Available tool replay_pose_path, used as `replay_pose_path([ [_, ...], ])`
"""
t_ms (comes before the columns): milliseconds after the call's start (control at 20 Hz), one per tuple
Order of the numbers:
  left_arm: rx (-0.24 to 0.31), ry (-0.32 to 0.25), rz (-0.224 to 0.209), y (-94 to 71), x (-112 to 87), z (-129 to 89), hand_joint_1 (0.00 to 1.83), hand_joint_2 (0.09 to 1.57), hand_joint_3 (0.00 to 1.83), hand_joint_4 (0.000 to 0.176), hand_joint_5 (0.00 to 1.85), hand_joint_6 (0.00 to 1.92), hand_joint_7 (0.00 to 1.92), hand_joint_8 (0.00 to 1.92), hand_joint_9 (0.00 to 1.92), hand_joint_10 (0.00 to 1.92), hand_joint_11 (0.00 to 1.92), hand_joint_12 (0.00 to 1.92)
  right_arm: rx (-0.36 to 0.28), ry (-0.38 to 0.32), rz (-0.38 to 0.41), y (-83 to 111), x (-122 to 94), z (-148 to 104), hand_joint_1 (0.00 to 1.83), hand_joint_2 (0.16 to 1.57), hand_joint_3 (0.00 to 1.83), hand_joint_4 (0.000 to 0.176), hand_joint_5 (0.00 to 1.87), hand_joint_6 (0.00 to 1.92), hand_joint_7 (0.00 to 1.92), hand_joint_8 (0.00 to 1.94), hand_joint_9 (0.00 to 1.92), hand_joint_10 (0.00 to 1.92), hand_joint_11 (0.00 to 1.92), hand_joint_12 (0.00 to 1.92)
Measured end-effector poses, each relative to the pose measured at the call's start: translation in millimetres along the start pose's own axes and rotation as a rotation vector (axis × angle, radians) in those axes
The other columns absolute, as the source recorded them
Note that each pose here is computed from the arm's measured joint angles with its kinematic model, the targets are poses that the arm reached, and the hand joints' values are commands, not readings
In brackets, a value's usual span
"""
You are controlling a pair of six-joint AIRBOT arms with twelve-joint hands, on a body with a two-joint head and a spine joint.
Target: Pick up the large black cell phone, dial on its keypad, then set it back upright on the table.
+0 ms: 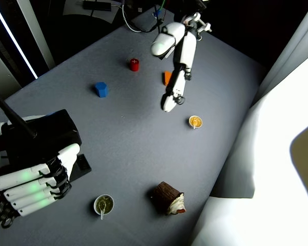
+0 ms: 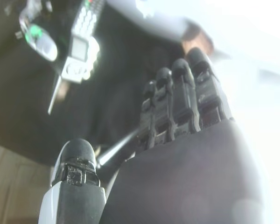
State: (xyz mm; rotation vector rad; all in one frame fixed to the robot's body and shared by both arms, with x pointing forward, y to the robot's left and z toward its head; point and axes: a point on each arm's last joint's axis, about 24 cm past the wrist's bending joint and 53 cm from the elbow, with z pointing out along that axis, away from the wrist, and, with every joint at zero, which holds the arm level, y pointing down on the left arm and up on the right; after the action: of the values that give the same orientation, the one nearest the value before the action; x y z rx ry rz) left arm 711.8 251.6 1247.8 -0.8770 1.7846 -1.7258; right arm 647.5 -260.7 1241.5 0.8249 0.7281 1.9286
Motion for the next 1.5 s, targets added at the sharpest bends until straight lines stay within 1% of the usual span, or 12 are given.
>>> replay_pose_path([
  [400, 0.001, -0.002, 0.009, -2.5, 0.6, -4, 0.0, 1.16, 0.0, 0.0, 0.18, 0.0, 0.24, 0.0, 0.2, 0.0, 0.0, 0.43, -0.01, 0.046, -0.015, -7.4, 5, 5, 1.38, 1.13, 0.0, 0.0, 0.98, 0.81, 0.87, 1.1, 0.92, 1.35, 0.99, 1.23],
  [500, 0.017, -0.001, 0.007, -8.1, 1.1, -4, 0.0, 1.16, 0.0, 0.001, 0.18, 0.0, 0.24, 0.0, 0.2, 0.0, 0.0, 0.43, -0.016, 0.039, -0.019, -6.8, 2, 5, 1.48, 1.1, 0.0, 0.0, 1.05, 0.61, 0.88, 1.02, 0.89, 1.23, 0.94, 1.49],
  [600, 0.037, -0.002, -0.01, -13.6, 1.1, -3, 0.0, 1.17, 0.0, 0.0, 0.17, 0.0, 0.22, 0.0, 0.18, 0.0, 0.0, 0.38, -0.012, 0.042, -0.014, -10.4, 4, 4, 1.49, 1.1, 0.0, 0.0, 1.03, 0.63, 0.87, 1.03, 0.89, 1.21, 0.94, 1.5],
  [750, 0.041, -0.012, -0.029, -13.0, -0.2, -3, 0.0, 1.18, 0.0, 0.001, 0.17, 0.0, 0.22, 0.0, 0.18, 0.0, 0.0, 0.34, -0.01, 0.037, -0.004, -14.3, 6, 3, 1.37, 1.13, 0.0, 0.0, 0.99, 0.78, 0.85, 1.13, 0.9, 1.38, 0.99, 1.25],
  [800, 0.037, -0.014, -0.025, -11.8, -0.6, -4, 0.0, 1.18, 0.0, 0.001, 0.16, 0.0, 0.21, 0.0, 0.17, 0.0, 0.0, 0.34, -0.011, 0.031, 0.0, -15.3, 6, 3, 1.37, 1.13, 0.0, 0.0, 1.0, 0.78, 0.86, 1.12, 0.9, 1.37, 0.98, 1.23],
  [850, 0.036, -0.017, -0.025, -11.5, -1.3, -4, 0.0, 1.18, 0.0, 0.0, 0.16, 0.0, 0.21, 0.0, 0.17, 0.0, 0.0, 0.34, -0.014, 0.02, 0.003, -15.7, 4, 4, 1.47, 1.11, 0.0, 0.0, 1.03, 0.67, 0.88, 1.04, 0.88, 1.26, 0.96, 1.43],
  [950, 0.038, -0.018, -0.027, -12.0, -1.6, -4, 0.0, 1.18, 0.0, 0.0, 0.16, 0.0, 0.21, 0.0, 0.17, 0.0, 0.0, 0.31, -0.017, 0.017, 0.005, -15.1, 4, 5, 1.38, 1.12, 0.0, 0.0, 1.02, 0.74, 0.88, 1.09, 0.92, 1.33, 0.98, 1.23],
  [1000, 0.039, -0.018, -0.03, -12.3, -0.6, -3, 0.0, 1.18, 0.0, 0.0, 0.15, 0.0, 0.2, 0.0, 0.17, 0.0, 0.0, 0.34, -0.021, 0.016, 0.007, -14.2, 4, 5, 1.47, 1.11, 0.0, 0.0, 1.03, 0.67, 0.88, 1.05, 0.88, 1.25, 0.97, 1.42],
  [1250, 0.042, -0.007, -0.032, -12.9, 4.5, -3, 0.0, 1.18, 0.0, 0.0, 0.14, 0.0, 0.21, 0.0, 0.18, 0.0, 0.0, 0.36, -0.024, 0.012, 0.019, -18.3, 7, 6, 1.37, 1.13, 0.0, 0.0, 1.0, 0.75, 0.84, 1.17, 0.9, 1.37, 0.98, 1.21],
  [1350, 0.043, -0.008, -0.033, -13.3, 4.1, -3, 0.0, 1.18, 0.0, 0.0, 0.11, 0.0, 0.19, 0.0, 0.14, 0.0, 0.0, 0.27, -0.026, 0.017, 0.021, -18.2, 9, 6, 1.48, 1.1, 0.0, 0.0, 1.06, 0.65, 0.9, 1.0, 0.89, 1.19, 0.94, 1.47],
  [1400, 0.043, -0.01, -0.033, -13.4, 3.6, -4, 0.0, 1.18, 0.0, 0.0, 0.11, 0.0, 0.2, 0.01, 0.15, 0.01, 0.0, 0.27, -0.026, 0.016, 0.022, -18.9, 9, 6, 1.48, 1.15, 0.01, 0.0, 0.91, 0.89, 0.8, 1.1, 0.79, 1.28, 0.82, 1.58],
  [1500, 0.044, -0.012, -0.033, -13.8, 2.8, -5, 0.0, 1.18, 0.0, 0.0, 0.15, 0.01, 0.24, 0.01, 0.19, 0.01, 0.0, 0.36, -0.025, 0.011, 0.026, -20.4, 9, 5, 1.49, 1.1, 0.0, 0.0, 1.01, 0.7, 0.88, 1.06, 0.9, 1.16, 0.93, 1.5],
])
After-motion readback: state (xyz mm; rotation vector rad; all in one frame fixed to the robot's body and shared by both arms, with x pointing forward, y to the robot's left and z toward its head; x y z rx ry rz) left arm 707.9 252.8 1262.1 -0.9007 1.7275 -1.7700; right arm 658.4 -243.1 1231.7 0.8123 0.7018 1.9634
